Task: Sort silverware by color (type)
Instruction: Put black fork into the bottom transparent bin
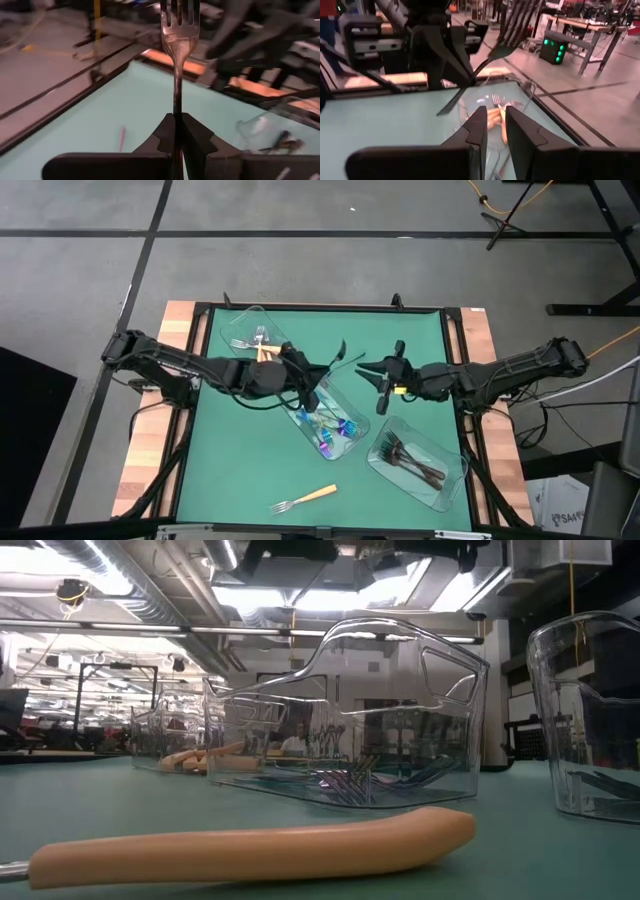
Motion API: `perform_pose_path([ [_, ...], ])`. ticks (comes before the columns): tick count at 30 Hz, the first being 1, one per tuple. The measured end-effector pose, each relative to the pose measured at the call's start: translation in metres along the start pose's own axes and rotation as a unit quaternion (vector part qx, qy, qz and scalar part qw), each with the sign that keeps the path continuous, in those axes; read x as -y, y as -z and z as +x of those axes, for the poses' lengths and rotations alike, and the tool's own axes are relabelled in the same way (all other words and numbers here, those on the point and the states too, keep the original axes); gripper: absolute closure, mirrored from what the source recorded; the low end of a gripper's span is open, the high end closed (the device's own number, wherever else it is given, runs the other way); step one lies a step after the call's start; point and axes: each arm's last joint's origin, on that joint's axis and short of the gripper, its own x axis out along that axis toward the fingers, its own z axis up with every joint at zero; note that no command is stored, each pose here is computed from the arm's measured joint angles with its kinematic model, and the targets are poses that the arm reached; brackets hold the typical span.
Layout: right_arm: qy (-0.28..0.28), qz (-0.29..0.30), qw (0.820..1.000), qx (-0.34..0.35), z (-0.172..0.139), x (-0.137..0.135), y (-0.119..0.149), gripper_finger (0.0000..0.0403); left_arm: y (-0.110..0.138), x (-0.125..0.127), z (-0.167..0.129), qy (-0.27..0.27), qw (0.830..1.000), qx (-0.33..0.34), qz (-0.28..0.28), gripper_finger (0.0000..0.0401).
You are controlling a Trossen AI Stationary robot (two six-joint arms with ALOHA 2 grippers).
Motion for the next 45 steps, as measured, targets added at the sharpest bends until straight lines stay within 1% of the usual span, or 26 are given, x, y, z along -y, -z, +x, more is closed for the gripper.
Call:
perform_pose_path([
  [5,-0.010,0.006,1.000,0.027,0.000,-0.001,-0.006,0.0346,-0.009,0.000,0.003,0.054,0.998,0.024,0.034,0.0390],
  [10,-0.040,0.018,0.997,0.062,0.000,-0.003,-0.013,0.0346,-0.017,-0.001,0.005,0.083,0.993,0.053,0.069,0.0390],
  [17,-0.043,0.033,0.995,0.087,0.005,-0.006,-0.015,0.0346,-0.022,-0.001,0.006,0.116,0.985,0.074,0.103,0.0390],
  [23,-0.050,0.039,0.993,0.102,0.012,-0.010,-0.014,0.0346,-0.023,-0.001,0.006,0.118,0.982,0.082,0.125,0.0390],
  [31,-0.055,0.043,0.992,0.110,0.016,-0.013,-0.013,0.0346,-0.023,-0.001,0.006,0.118,0.982,0.082,0.125,0.0390],
  [35,-0.045,0.051,0.992,0.109,0.017,-0.013,-0.012,0.0346,-0.023,0.000,0.006,0.136,0.979,0.081,0.127,0.0390],
  [39,-0.043,0.055,0.991,0.117,0.017,-0.013,-0.014,0.0345,-0.022,0.000,0.005,0.139,0.979,0.081,0.127,0.0390],
  [42,-0.044,0.056,0.990,0.119,0.017,-0.013,-0.014,0.0336,-0.022,0.000,0.005,0.139,0.979,0.081,0.127,0.0390],
  [45,-0.051,0.057,0.989,0.123,0.017,-0.013,-0.015,0.0310,-0.022,0.000,0.005,0.139,0.979,0.081,0.127,0.0390],
])
